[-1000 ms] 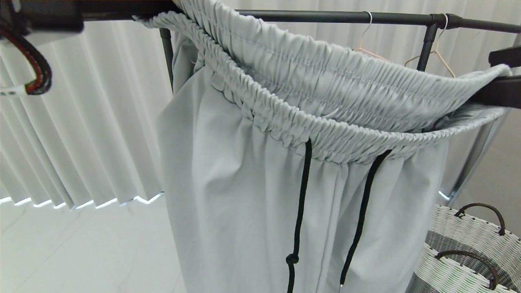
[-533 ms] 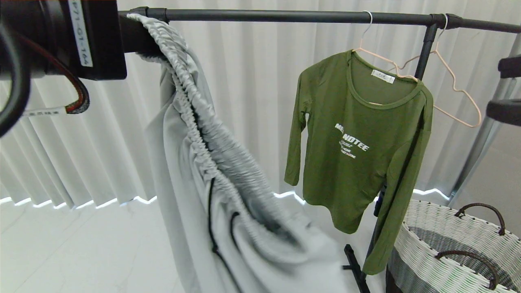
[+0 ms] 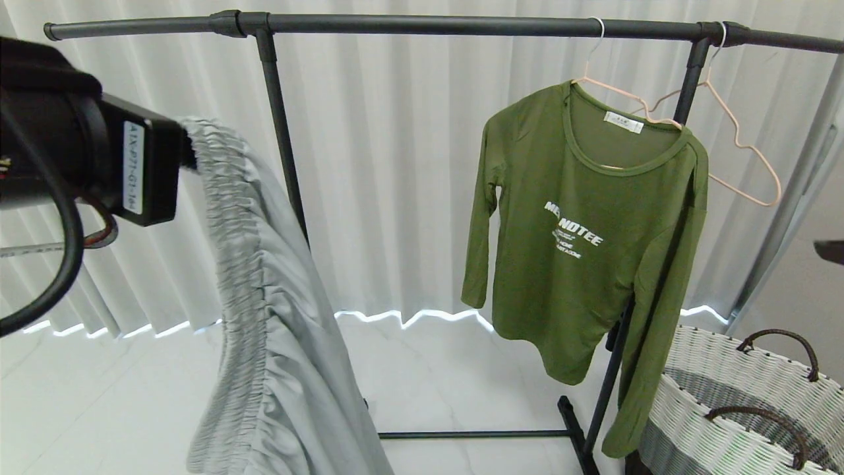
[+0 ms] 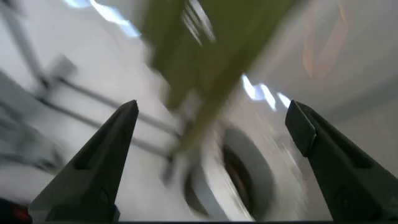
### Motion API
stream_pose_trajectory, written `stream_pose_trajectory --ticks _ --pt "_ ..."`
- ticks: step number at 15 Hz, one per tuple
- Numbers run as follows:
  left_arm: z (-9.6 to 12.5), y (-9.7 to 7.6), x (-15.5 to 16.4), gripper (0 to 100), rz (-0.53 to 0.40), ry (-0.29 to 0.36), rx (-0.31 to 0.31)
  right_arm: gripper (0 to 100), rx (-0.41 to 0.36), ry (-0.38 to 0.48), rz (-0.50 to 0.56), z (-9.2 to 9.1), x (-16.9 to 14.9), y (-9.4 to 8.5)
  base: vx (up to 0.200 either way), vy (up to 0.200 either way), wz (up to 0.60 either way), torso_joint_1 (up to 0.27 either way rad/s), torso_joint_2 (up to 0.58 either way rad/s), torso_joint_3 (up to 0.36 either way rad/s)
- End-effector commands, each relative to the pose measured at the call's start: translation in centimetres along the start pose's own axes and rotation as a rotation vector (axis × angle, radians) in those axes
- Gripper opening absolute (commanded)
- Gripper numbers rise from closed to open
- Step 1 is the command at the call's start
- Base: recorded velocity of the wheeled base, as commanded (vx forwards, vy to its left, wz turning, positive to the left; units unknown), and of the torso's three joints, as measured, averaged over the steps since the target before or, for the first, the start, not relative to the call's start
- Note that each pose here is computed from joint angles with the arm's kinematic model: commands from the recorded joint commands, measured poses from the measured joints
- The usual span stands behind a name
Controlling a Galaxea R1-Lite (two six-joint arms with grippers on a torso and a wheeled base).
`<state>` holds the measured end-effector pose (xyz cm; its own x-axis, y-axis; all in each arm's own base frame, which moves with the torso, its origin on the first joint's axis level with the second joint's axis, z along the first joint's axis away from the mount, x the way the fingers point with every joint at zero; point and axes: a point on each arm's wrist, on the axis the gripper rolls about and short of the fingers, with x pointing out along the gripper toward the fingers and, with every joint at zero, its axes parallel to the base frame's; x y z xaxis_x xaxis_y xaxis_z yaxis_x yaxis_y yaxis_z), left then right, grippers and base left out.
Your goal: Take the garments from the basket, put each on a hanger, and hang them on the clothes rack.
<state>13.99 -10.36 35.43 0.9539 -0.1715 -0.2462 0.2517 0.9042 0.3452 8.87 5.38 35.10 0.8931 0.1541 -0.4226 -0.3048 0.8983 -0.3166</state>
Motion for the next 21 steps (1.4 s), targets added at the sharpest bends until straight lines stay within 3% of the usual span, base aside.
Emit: stream_pose_trajectory --ticks 1,3,7,12,19,21 --pt "-2.3 2.5 -1.2 0 0.112 0.039 -0.008 100 0.006 0.114 -0.153 -2.6 -1.4 -1.7 0.000 0.000 0.00 0.000 0.00 0.000" --pt "-3.2 3.2 -1.3 0 0.162 0.068 -0.021 100 0.004 0.146 -0.215 -3.7 -1.9 -2.2 0.000 0.000 0.00 0.000 0.00 0.000" --pt "-3.5 3.1 -1.0 0 0.161 0.084 -0.014 100 -0.011 0.182 -0.257 -4.7 -2.0 -2.3 0.000 0.000 0.00 0.000 0.00 0.000" --pt "-3.8 3.0 -1.1 0 0.159 0.090 0.014 100 0.015 0.117 -0.269 -4.7 -0.5 -2.1 0.000 0.000 0.00 0.005 -0.02 -0.017" --pt "-4.1 2.8 -0.9 0 0.151 0.101 0.022 100 0.053 0.103 -0.268 -4.8 0.0 -2.5 0.000 0.000 0.00 0.100 -0.39 -0.289" --pt "-3.8 2.9 -0.9 0 0.161 0.065 0.018 100 0.054 0.098 -0.250 -4.8 0.1 -2.5 0.000 0.000 0.00 0.154 -0.46 -0.317"
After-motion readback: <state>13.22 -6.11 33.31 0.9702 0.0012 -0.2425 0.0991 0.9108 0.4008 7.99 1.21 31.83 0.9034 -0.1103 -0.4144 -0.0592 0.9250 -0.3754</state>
